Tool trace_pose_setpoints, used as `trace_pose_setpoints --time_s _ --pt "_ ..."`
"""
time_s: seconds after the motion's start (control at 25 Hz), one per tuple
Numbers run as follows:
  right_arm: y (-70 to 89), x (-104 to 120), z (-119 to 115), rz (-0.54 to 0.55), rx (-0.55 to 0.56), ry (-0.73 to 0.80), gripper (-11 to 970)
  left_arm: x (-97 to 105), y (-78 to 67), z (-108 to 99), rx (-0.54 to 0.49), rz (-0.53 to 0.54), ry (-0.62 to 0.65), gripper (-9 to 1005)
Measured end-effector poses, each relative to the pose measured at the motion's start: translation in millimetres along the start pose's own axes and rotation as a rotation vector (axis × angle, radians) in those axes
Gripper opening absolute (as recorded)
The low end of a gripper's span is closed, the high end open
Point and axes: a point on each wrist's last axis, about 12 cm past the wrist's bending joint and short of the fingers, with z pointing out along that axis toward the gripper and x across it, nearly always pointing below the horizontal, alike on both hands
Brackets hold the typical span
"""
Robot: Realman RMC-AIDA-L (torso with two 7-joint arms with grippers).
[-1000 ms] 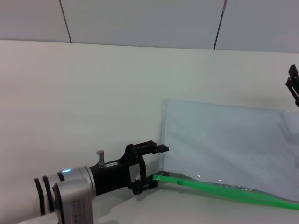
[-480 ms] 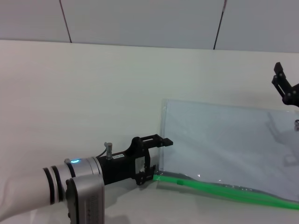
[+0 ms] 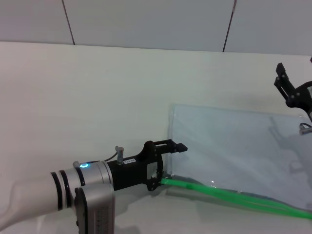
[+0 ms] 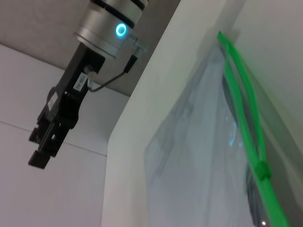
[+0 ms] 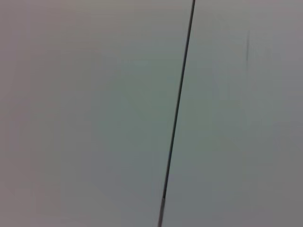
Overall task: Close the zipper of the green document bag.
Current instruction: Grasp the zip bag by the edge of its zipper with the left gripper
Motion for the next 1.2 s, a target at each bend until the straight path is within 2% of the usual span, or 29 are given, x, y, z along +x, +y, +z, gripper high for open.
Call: trace_pose_setpoints --time_s 0.48,0.56,0.8,1.0,1.2 --pt "6.9 -3 3 0.006 -0.024 -0.014 798 3 4.2 1 -0.011 0.046 0.012 571" --pt "7.4 -3 3 0.006 -0.027 -0.015 798 4 4.2 1 -0.011 0.044 0.022 375" --pt "9.8 -5 5 0.005 -0.041 -0.022 798 6 4.2 2 -0.021 0.029 0.045 148" --pt "11.2 -5 5 0.003 -0.049 -0.021 798 5 4.1 2 -0.023 0.027 0.046 51" --pt "11.8 -5 5 0.002 -0.053 -0.021 798 6 3.8 2 -0.023 0.025 0.049 52"
